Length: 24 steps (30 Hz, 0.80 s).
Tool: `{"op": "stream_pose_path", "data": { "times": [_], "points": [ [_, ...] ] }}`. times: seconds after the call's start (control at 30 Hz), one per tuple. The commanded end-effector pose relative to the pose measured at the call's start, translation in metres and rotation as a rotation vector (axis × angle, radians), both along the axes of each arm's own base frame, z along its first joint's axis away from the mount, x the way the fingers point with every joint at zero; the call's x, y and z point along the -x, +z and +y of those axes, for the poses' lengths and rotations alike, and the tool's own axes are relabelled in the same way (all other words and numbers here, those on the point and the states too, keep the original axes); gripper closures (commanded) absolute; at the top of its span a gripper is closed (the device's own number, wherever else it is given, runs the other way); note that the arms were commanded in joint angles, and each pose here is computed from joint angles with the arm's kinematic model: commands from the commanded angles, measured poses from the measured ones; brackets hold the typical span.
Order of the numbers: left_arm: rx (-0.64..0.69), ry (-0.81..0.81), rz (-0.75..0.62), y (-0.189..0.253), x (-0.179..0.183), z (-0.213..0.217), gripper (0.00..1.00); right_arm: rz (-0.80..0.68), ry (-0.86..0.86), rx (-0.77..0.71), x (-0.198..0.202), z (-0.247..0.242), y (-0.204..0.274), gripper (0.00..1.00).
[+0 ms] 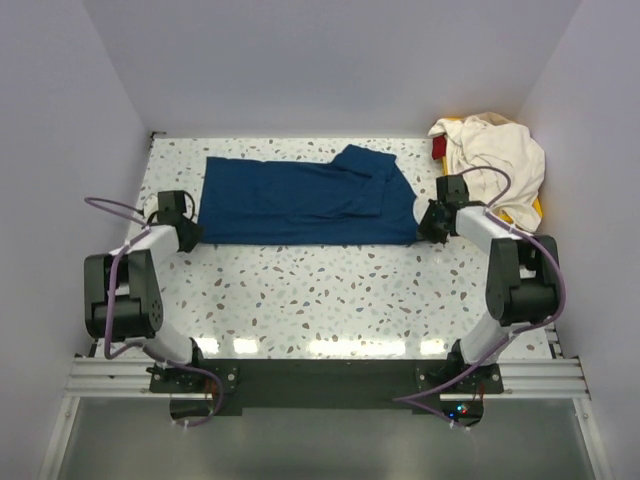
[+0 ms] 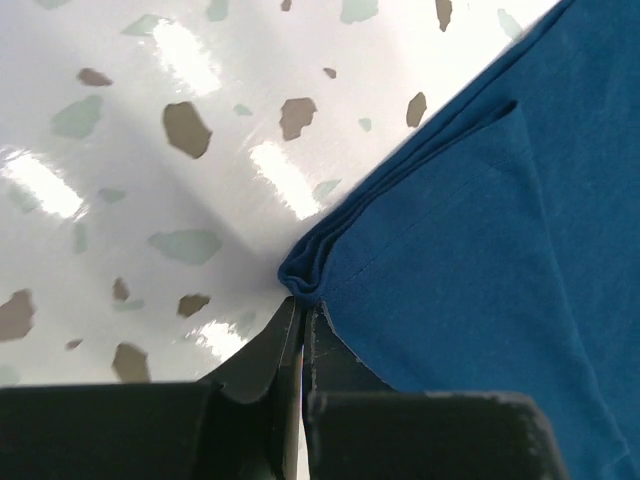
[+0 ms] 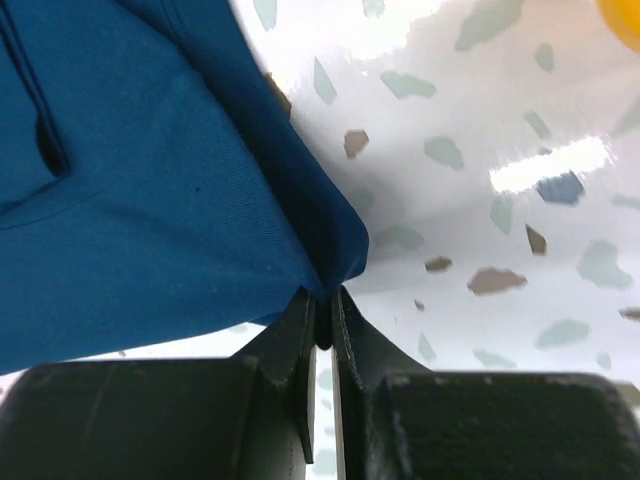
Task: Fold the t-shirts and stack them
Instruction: Fold the tshirt
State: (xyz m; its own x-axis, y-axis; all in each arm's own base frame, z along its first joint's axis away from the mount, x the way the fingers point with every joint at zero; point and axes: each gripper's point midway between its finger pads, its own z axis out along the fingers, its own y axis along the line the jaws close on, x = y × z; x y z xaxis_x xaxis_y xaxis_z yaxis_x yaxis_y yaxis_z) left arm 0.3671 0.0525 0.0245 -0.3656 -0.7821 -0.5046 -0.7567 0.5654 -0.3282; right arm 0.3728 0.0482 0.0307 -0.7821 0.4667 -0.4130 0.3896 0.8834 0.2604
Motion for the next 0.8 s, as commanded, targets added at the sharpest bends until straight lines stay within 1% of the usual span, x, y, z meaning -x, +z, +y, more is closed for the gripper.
{"op": "stream_pose_path", "data": {
  "times": [0.0,0.03,0.1,0.17,0.2,0.23,0.27,0.33,0.4,0.43,0.47,0.53,0.57,0.6,0.63,0.67,0.7,0.73,0.77],
  "points": [
    [-0.080,0.033,0.022,0.020,0.024,0.014,1.00,0.024,-0.059,0.049,0.021,-0.018,0.021,1.00],
    [-0.084,0.034,0.045,0.015,0.036,0.014,1.00,0.018,-0.064,0.048,0.026,-0.020,0.028,1.00],
    [-0.095,0.039,0.033,0.022,0.046,0.014,1.00,0.047,-0.074,0.052,0.045,-0.022,0.026,1.00],
    [-0.093,0.039,0.068,0.014,0.065,0.012,1.00,0.034,-0.096,0.056,0.059,-0.025,0.036,1.00],
    [-0.099,0.044,0.054,0.020,0.069,0.013,1.00,0.050,-0.104,0.060,0.070,-0.027,0.032,1.00],
    [-0.095,0.042,0.082,0.012,0.081,0.011,1.00,0.050,-0.117,0.070,0.076,-0.029,0.034,1.00],
    [-0.097,0.043,0.066,0.017,0.085,0.010,1.00,0.069,-0.139,0.076,0.091,-0.032,0.035,1.00],
    [-0.099,0.047,0.096,0.011,0.101,0.009,1.00,0.066,-0.143,0.072,0.103,-0.032,0.036,1.00],
    [-0.106,0.054,0.082,0.016,0.108,0.009,1.00,0.077,-0.160,0.066,0.122,-0.032,0.033,1.00],
    [-0.105,0.056,0.102,0.012,0.118,0.008,1.00,0.079,-0.164,0.064,0.127,-0.032,0.031,1.00],
    [-0.109,0.059,0.083,0.017,0.120,0.009,1.00,0.102,-0.175,0.065,0.138,-0.033,0.027,1.00],
    [-0.114,0.071,0.100,0.015,0.129,0.009,1.00,0.084,-0.183,0.060,0.145,-0.033,0.029,1.00],
    [-0.114,0.071,0.099,0.016,0.131,0.009,0.98,0.097,-0.194,0.063,0.150,-0.034,0.028,0.93],
    [-0.117,0.075,0.090,0.020,0.132,0.009,0.93,0.085,-0.204,0.065,0.153,-0.035,0.031,0.86],
    [-0.115,0.075,0.094,0.021,0.134,0.009,0.83,0.083,-0.216,0.071,0.156,-0.037,0.032,0.79],
    [-0.118,0.073,0.089,0.023,0.134,0.009,0.76,0.082,-0.239,0.080,0.158,-0.040,0.034,0.64],
    [-0.121,0.071,0.075,0.028,0.132,0.010,0.68,0.073,-0.249,0.088,0.159,-0.042,0.037,0.54],
    [-0.129,0.067,0.063,0.035,0.130,0.011,0.53,0.056,-0.254,0.094,0.158,-0.044,0.041,0.37],
    [-0.135,0.063,0.044,0.042,0.128,0.011,0.47,0.043,-0.255,0.103,0.155,-0.046,0.048,0.30]
  ]
}}
